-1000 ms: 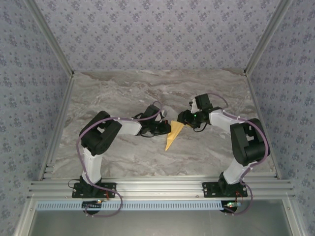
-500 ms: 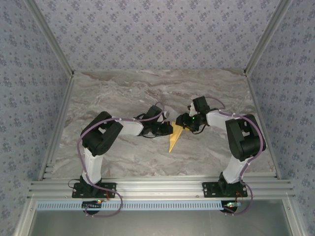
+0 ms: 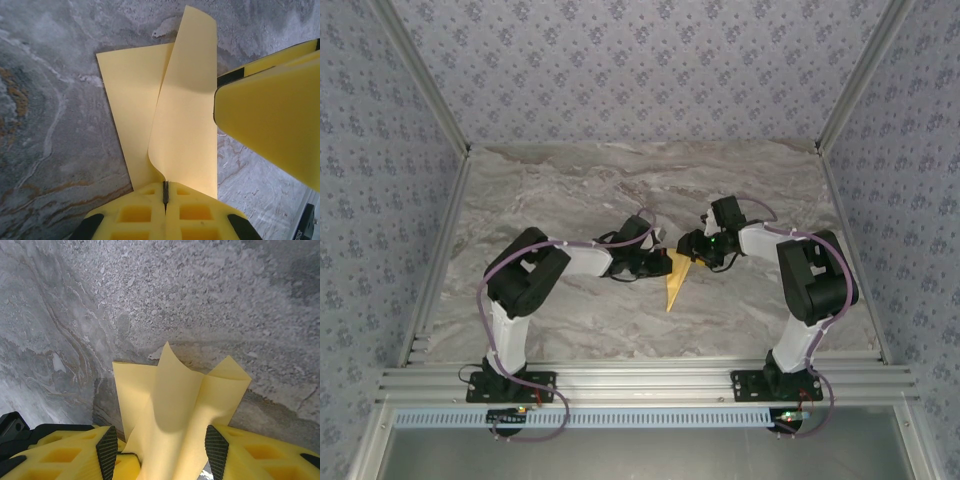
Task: Fold a paper plane with a square sheet of paper (fold left side to right side)
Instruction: Fold the wing for the fifth time at the center of the table.
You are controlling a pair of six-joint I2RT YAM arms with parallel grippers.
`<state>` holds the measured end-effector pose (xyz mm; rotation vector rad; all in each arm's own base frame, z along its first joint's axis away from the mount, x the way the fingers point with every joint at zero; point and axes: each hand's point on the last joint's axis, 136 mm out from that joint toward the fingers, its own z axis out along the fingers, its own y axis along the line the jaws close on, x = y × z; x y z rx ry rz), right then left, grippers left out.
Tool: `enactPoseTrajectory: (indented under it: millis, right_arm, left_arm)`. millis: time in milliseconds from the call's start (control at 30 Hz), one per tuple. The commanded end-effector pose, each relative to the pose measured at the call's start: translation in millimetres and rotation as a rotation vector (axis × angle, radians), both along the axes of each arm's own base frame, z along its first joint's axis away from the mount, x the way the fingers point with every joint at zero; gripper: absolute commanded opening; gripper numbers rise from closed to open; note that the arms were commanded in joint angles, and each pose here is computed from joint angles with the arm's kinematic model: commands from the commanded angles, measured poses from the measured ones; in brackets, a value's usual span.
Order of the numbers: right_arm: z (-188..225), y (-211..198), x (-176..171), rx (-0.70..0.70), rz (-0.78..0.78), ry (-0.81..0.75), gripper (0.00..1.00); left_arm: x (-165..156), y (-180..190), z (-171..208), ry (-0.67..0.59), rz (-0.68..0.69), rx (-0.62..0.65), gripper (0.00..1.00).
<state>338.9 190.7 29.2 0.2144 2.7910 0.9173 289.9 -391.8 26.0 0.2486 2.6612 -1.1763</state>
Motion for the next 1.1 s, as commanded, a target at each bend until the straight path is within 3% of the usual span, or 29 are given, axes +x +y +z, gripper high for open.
enactPoseTrajectory:
  millis: [0, 267, 1067]
  right_arm:
    - [-22, -4, -12, -0.045, -0.006, 0.078, 0.55]
    - [-23, -3, -14, -0.044, -0.002, 0.081, 0.55]
    - [-25, -1, -17, -0.040, 0.007, 0.090, 0.56]
  left_arm:
    - [2, -5, 26, -0.056, -0.012, -0.017, 0.03]
    - [6, -5, 33, -0.075, -0.002, -0.020, 0.04]
    - [1, -15, 4, -0.014, -0.013, -0.016, 0.04]
